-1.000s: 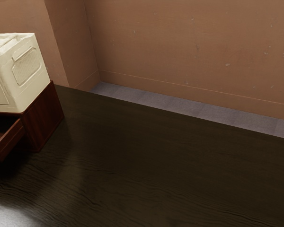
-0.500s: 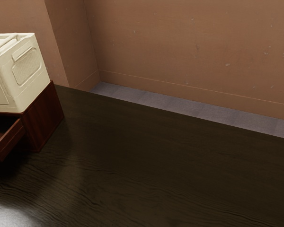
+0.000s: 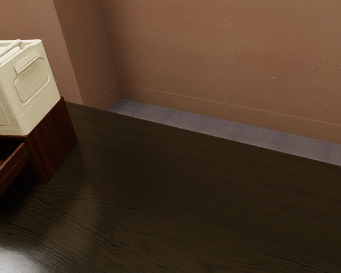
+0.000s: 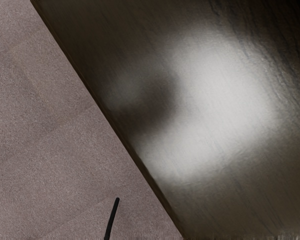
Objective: Push the drawer handle with one arm to close the drawer
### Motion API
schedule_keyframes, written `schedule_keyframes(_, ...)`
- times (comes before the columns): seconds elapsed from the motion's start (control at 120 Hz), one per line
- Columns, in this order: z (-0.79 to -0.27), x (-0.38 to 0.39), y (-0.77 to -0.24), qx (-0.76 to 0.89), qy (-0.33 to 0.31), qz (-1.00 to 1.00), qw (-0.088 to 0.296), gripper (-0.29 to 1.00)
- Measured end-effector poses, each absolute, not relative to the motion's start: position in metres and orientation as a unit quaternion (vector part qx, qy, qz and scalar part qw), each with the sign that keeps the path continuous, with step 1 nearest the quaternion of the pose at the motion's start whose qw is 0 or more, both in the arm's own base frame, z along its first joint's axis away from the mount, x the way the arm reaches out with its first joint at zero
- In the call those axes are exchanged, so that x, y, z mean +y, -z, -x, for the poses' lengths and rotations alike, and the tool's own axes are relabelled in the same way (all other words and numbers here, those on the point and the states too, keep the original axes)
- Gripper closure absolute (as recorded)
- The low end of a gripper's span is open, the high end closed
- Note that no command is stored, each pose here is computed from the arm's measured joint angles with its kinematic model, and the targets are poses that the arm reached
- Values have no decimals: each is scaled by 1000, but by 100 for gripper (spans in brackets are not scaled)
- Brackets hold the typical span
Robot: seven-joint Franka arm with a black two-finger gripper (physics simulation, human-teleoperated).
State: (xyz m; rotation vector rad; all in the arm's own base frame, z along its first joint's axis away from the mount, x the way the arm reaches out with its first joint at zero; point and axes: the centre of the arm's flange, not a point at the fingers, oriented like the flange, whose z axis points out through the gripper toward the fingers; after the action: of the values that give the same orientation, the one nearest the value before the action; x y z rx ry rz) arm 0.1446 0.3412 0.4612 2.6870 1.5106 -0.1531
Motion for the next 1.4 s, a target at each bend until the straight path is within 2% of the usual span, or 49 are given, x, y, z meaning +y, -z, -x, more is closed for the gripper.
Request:
schedule_keyframes(0.142,-145,372,-452,446,102,-889,1,0)
schedule_keyframes(0.25,-149,384,-436,394,107,-913,-11,0)
schedule_keyframes(0.5,-164,398,-411,257,64,-963,-46,0)
schedule_keyframes(1.042,-200,403,-389,46,-45,-997,-52,3)
schedule_keyframes(1.133,-201,403,-387,21,-55,-997,-49,11)
schedule_keyframes(1.4,-208,402,-383,-57,-61,-995,-50,57)
